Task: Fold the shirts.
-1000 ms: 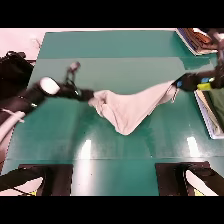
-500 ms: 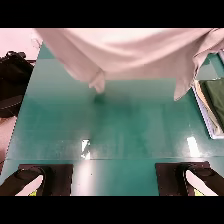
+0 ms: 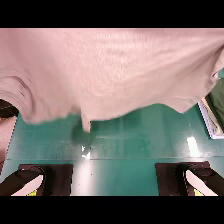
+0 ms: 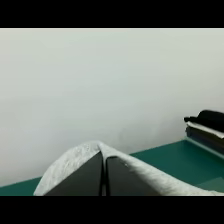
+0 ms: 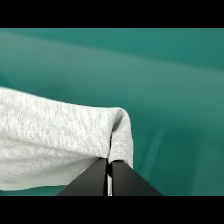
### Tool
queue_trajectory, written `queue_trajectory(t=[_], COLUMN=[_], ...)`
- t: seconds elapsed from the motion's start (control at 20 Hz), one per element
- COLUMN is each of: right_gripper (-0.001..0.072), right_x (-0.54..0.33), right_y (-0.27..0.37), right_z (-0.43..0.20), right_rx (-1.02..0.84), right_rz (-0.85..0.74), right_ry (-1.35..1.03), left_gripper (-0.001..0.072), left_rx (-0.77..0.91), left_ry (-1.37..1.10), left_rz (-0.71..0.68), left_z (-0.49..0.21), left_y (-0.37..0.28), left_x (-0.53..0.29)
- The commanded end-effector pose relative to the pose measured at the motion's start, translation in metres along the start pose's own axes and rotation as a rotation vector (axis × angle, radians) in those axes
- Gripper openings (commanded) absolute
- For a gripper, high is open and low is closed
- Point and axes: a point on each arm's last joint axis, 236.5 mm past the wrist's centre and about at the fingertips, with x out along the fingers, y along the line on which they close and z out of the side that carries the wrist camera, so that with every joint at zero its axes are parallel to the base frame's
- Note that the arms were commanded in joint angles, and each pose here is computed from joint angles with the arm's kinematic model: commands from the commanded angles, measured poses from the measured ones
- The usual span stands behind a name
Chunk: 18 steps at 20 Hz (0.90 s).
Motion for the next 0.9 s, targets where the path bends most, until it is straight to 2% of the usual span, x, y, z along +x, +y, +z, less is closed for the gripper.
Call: queue_trajectory(t=[0.0,0.2,0.3,0.45,0.5,0.55,0.6,0.65,0.85], right_gripper=[0.0016,0.0016,0.0016,0.0018,0.0019,0.0104,0.0356,0.0394,0.0388], right_x=[0.056,0.141,0.188,0.247,0.262,0.271,0.28,0.283,0.268], right_y=[-0.018,-0.043,-0.056,-0.063,-0.062,-0.062,-0.063,-0.065,-0.06], right_z=[-0.061,-0.137,-0.148,-0.138,-0.13,-0.123,-0.114,-0.107,-0.094], right_rx=[0.124,0.229,0.269,0.303,0.314,0.306,0.306,0.3,0.226], right_rz=[-0.01,-0.02,-0.025,0.014,0.031,0.048,0.058,0.059,0.086], right_ry=[0.243,0.526,0.543,0.494,0.478,0.467,0.458,0.453,0.481], left_gripper=[0.0021,0.0022,0.0022,0.0023,0.0048,0.0385,0.064,0.0641,0.0641], left_rx=[-0.047,-0.15,-0.188,-0.201,-0.202,-0.201,-0.212,-0.231,-0.3], left_ry=[0.258,0.652,0.764,0.868,0.87,0.86,0.856,0.861,0.937], left_rz=[0.01,-0.007,0.002,0.011,0.011,0.015,0.025,0.04,0.129], left_z=[-0.106,-0.286,-0.355,-0.413,-0.414,-0.411,-0.407,-0.402,-0.38], left_y=[0.02,0.032,0.038,0.043,0.043,0.045,0.05,0.057,0.103], left_x=[0.082,0.166,0.189,0.199,0.199,0.2,0.199,0.195,0.144])
